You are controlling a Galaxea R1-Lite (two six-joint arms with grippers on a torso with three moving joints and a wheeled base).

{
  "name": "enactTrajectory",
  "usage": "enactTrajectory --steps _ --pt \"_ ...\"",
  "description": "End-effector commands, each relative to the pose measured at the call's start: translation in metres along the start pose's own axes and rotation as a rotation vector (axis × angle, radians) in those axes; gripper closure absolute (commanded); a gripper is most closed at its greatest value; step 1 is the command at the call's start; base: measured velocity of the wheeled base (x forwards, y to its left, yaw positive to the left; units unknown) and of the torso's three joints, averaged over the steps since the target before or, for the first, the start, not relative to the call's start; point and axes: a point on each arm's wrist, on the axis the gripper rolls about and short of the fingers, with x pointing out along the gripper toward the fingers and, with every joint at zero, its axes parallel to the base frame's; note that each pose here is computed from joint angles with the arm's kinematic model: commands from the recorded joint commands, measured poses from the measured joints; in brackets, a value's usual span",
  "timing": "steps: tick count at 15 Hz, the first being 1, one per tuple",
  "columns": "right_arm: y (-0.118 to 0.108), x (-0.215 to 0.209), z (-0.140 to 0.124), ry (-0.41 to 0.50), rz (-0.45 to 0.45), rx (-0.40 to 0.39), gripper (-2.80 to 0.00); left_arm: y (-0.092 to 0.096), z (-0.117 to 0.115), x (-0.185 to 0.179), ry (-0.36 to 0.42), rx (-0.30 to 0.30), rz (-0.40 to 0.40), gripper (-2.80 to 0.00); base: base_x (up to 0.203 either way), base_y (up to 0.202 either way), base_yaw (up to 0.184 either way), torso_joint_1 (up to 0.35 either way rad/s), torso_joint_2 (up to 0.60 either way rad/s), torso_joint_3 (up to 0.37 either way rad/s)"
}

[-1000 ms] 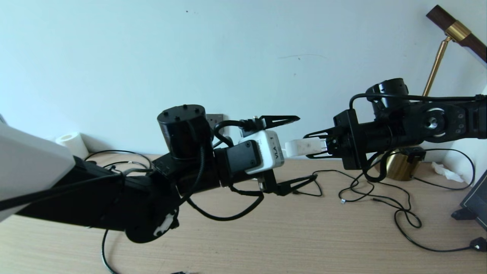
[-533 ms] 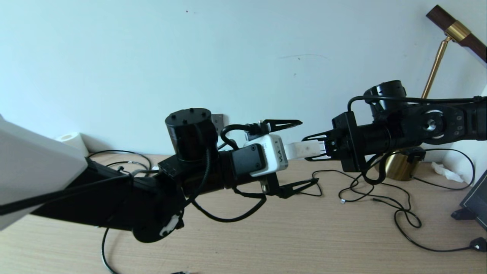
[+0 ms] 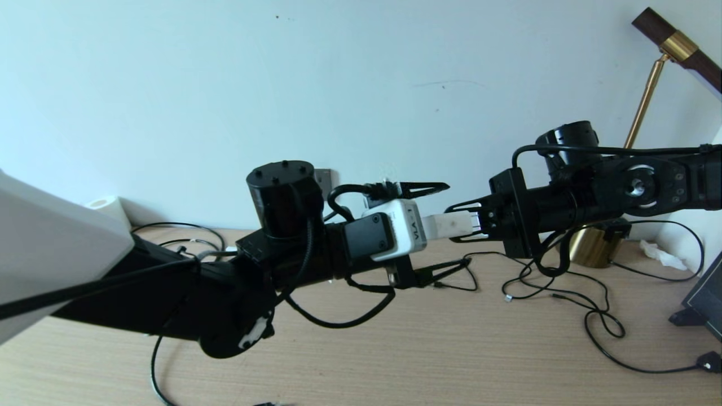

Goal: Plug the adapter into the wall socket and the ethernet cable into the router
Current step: Hand it to the other hand, then pick up plug

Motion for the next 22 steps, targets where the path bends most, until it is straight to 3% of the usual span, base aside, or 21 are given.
enactTrajectory --steps 1,13,14,20,21,22 --pt "0.000 0.000 -0.001 0.007 0.001 0.006 0.00 0.000 0.001 0.000 -0.006 0.006 -0.001 0.00 0.000 0.000 0.000 0.000 0.00 0.000" --pt "0.000 0.000 -0.001 0.008 0.000 0.006 0.00 -0.006 -0.002 -0.004 0.004 -0.004 -0.015 0.00 0.000 0.000 0.000 0.000 0.00 0.000" --pt "0.000 0.000 -0.001 0.008 0.001 0.004 -2.80 -0.006 -0.002 -0.004 0.002 -0.003 -0.015 0.00 0.000 0.000 0.000 0.000 0.00 0.000" --pt "-0.002 -0.003 -0.002 0.000 0.004 0.004 -2.80 0.000 0.009 -0.013 -0.008 0.003 0.003 0.00 0.000 0.000 0.000 0.000 0.00 0.000" --pt "-0.001 -0.006 -0.006 -0.007 0.009 -0.009 -2.80 0.006 0.013 -0.018 -0.006 -0.010 0.019 0.00 0.000 0.000 0.000 0.000 0.00 0.000" --pt "0.000 -0.012 -0.014 -0.021 0.019 -0.033 -2.80 0.012 0.016 -0.023 -0.005 -0.064 0.037 0.00 0.000 0.000 0.000 0.000 0.00 0.000"
